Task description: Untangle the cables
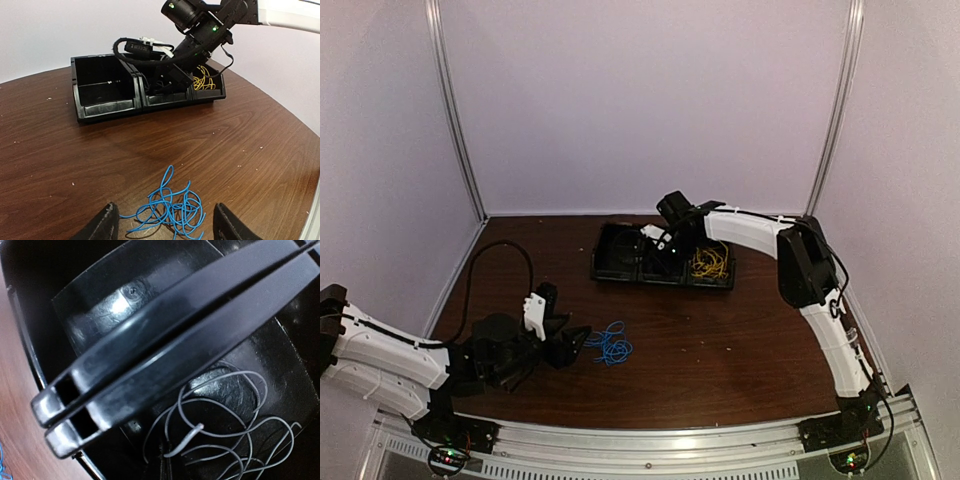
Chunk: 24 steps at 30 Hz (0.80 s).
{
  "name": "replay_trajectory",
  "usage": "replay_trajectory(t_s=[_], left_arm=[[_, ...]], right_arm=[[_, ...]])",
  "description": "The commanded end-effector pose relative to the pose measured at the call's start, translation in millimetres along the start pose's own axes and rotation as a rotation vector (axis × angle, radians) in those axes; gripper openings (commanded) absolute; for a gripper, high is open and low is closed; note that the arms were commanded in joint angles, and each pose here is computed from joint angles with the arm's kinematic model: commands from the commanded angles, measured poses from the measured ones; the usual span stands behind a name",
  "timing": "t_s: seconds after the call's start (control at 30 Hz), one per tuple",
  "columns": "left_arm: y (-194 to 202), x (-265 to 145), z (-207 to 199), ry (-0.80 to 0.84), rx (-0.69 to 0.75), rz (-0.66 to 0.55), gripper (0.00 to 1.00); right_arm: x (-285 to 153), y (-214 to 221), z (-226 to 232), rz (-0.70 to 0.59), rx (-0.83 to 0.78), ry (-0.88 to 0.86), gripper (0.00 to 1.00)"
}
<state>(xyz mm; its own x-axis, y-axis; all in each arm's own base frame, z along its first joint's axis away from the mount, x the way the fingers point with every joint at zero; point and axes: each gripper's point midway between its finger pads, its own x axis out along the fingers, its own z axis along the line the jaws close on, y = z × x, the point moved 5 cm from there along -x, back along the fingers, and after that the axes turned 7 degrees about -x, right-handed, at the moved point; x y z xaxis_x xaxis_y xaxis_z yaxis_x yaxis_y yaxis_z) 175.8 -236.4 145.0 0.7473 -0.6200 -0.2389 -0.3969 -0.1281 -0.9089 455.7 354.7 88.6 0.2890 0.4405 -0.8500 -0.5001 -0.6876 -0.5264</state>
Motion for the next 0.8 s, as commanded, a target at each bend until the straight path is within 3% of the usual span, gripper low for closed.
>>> replay_trajectory(t_s=[0.0,0.17,0.53,0.77], left_arm=[[-2,-2,0,0.011,-0.023,-0.033,0.65],[-1,1,-2,0.016,-0.017,-0.027,0.65],[-3,0,-2,0.011,-0.008,-0.02,0.65],[-3,11,-10,0.021,0.024,0.006,0.66]], right_arm=[[-14,31,12,0.133,-0.001,-0.055,0.0],[-39,25,9,0.103,-0.02,-0.002,0.21],[-119,-3,9,0.005,-0.085,0.104,0.43],[-152,-10,9,-0.038,-0.109,0.159,0.51]])
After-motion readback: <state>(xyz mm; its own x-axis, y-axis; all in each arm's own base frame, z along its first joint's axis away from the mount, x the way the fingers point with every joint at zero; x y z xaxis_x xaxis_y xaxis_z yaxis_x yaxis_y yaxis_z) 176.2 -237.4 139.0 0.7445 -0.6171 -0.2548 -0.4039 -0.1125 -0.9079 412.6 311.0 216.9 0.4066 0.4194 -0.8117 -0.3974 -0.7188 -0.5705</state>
